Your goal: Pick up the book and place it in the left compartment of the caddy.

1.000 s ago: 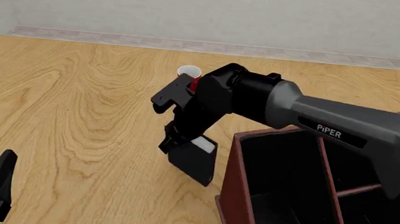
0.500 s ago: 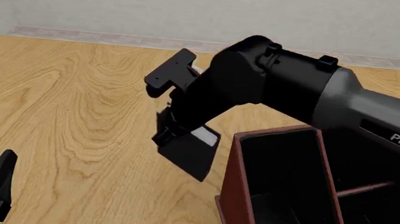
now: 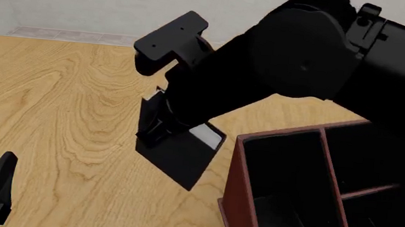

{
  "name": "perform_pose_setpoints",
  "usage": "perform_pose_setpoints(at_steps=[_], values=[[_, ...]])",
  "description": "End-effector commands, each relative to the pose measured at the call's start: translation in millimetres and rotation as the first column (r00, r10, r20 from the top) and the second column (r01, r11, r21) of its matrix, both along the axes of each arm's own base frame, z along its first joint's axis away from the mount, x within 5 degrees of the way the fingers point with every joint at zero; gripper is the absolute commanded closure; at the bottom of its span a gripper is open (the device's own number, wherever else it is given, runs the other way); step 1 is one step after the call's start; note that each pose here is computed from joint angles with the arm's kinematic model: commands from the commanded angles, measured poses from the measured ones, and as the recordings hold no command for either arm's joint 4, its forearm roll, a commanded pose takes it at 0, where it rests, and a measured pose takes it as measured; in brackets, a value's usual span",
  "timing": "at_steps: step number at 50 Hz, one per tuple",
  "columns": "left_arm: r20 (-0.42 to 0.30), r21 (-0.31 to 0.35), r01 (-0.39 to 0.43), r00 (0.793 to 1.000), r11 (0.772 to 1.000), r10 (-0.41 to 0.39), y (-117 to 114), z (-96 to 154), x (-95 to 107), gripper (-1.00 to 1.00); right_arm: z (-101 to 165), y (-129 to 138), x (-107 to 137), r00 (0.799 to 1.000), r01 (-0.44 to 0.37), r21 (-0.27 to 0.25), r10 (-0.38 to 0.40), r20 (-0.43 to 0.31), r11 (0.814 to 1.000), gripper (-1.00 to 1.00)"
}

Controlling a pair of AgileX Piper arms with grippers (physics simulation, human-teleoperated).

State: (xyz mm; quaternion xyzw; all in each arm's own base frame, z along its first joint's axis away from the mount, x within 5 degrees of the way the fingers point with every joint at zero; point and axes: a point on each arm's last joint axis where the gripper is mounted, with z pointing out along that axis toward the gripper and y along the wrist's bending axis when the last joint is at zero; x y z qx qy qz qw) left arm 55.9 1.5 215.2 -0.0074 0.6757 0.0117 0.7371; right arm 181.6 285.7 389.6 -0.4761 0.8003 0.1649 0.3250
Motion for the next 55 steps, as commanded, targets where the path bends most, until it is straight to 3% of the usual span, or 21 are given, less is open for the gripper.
perform_pose_setpoints(at_steps=[1, 11, 34, 39, 55], values=[[0.000, 0.000, 0.000, 1.000, 1.000, 0.000, 0, 0, 0, -1.00, 28, -12, -28, 0.999, 0.017, 0.080, -0.015, -0.031, 0.997, 1.00], [0.000, 0.000, 0.000, 1.000, 1.000, 0.000, 0, 0, 0, -1.00, 40, -28, -44, 0.994, 0.073, 0.113, -0.062, -0.095, 0.991, 1.00], [0.000, 0.000, 0.000, 1.000, 1.000, 0.000, 0, 0, 0, -1.00, 56, -56, -77, 0.986, 0.085, 0.145, -0.062, -0.156, 0.986, 1.00], [0.000, 0.000, 0.000, 1.000, 1.000, 0.000, 0, 0, 0, -1.00, 67, -62, -87, 0.981, 0.098, 0.180, -0.064, -0.185, 0.979, 1.00], [0.000, 0.000, 0.000, 1.000, 1.000, 0.000, 0, 0, 0, -1.00, 80, -112, -103, 0.976, 0.136, 0.190, -0.099, -0.192, 0.972, 1.00]])
